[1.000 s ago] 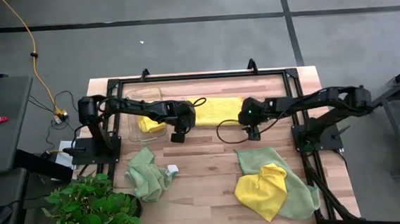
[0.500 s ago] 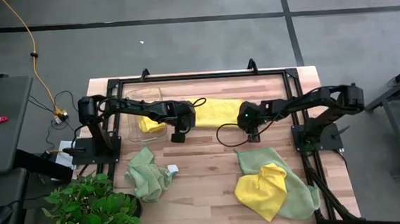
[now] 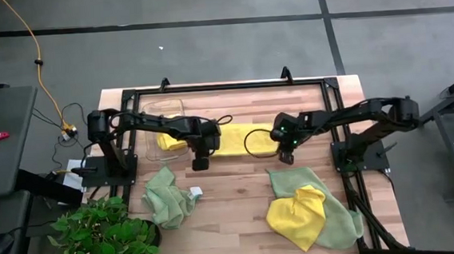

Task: Fold microfiber towels
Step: Fold the top yellow towel

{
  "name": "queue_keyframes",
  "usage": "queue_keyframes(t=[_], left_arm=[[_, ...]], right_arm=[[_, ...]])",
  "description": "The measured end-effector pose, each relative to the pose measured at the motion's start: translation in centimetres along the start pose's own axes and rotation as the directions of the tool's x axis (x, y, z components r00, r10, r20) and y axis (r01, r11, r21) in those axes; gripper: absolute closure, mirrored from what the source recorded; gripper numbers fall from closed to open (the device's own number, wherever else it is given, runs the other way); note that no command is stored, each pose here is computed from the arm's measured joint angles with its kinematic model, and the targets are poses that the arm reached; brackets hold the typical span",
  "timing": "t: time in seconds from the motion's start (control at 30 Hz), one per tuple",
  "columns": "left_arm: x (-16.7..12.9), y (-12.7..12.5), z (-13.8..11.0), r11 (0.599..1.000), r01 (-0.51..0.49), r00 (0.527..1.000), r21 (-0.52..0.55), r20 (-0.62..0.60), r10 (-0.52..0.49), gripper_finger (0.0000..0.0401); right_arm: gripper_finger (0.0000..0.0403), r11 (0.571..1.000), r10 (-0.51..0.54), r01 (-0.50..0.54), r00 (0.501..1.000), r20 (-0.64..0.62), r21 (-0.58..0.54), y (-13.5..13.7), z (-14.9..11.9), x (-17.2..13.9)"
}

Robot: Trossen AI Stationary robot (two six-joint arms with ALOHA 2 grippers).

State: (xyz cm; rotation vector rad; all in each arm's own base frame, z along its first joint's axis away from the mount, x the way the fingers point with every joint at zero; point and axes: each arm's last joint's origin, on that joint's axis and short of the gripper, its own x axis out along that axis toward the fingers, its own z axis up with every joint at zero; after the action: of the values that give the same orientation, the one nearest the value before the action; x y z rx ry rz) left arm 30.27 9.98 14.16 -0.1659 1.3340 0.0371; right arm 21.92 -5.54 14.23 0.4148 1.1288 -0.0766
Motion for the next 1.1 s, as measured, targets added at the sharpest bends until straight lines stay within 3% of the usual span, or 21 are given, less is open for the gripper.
queue_keyframes(t=[0.13,0.4,0.7,0.9,1.1], left_arm=[[-0.8,-0.3,0.3,0.992,0.095,0.995,-0.084,-0.004,-0.095,0.0401],[-2.4,1.1,1.7,0.988,0.086,0.995,-0.129,0.053,-0.079,0.0401],[-3.1,4.2,1.2,0.964,0.027,0.998,-0.265,0.067,-0.01,0.0401],[-3.3,5.4,1.1,0.953,-0.001,0.995,-0.303,0.093,0.03,0.0401],[-3.4,5.7,1.7,0.941,-0.075,0.983,-0.33,0.132,0.125,0.0401]], right_arm=[[0.0401,0.993,0.089,-0.09,0.996,0.016,0.081,0.6,0.1,-1.2],[0.0402,0.98,0.067,-0.083,0.994,0.091,0.179,-0.1,1.5,-3.1],[0.0402,0.96,-0.035,-0.003,0.991,0.131,0.281,-2.0,1.9,-3.8],[0.0403,0.909,-0.152,0.083,0.978,0.141,0.408,-3.1,1.9,-4.1],[0.0403,0.87,-0.181,0.1,0.976,0.125,0.482,-3.3,1.7,-4.1]])
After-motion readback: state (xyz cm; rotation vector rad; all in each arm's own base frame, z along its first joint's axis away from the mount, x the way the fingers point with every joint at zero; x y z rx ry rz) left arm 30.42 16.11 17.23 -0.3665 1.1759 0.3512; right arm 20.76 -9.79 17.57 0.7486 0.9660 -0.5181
